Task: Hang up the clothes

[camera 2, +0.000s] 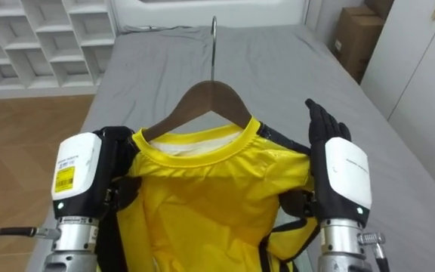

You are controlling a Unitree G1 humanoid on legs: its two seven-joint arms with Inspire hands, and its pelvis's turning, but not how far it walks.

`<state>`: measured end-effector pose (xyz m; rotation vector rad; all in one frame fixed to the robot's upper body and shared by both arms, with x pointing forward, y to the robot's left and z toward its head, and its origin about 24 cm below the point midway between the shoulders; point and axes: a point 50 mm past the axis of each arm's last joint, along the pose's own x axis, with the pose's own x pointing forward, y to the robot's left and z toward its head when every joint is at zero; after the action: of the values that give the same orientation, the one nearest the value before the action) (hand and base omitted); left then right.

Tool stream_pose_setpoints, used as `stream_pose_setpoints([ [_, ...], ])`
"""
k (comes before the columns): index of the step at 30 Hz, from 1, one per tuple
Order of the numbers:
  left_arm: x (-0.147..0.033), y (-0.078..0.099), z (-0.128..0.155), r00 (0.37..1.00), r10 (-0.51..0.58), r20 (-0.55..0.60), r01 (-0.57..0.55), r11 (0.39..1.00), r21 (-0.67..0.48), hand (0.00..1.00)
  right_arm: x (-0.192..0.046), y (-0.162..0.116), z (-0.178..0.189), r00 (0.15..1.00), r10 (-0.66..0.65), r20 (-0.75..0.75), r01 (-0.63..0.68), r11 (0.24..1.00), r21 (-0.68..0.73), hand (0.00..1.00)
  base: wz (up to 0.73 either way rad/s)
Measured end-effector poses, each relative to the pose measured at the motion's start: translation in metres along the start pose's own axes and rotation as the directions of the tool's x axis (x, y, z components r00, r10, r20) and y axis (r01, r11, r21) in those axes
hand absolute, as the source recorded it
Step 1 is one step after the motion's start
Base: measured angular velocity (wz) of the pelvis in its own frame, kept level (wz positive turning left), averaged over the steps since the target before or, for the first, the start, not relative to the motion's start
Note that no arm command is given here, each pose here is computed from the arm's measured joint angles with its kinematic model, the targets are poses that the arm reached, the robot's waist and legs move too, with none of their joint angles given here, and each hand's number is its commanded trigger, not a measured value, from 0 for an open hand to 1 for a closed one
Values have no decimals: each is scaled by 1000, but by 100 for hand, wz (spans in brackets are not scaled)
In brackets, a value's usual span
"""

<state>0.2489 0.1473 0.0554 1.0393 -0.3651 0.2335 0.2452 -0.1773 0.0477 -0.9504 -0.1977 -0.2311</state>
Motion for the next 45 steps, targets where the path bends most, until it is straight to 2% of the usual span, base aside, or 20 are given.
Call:
stream_pose_setpoints([
  [16,1,0,1,1000,3,2,-3,1000,3,100,12,2,14,990,68,123,-50,989,-139,0,0],
  [45,0,-2,1,1000,-5,-3,6,999,42,100,21,12,12,988,114,103,-97,982,-161,0,0],
])
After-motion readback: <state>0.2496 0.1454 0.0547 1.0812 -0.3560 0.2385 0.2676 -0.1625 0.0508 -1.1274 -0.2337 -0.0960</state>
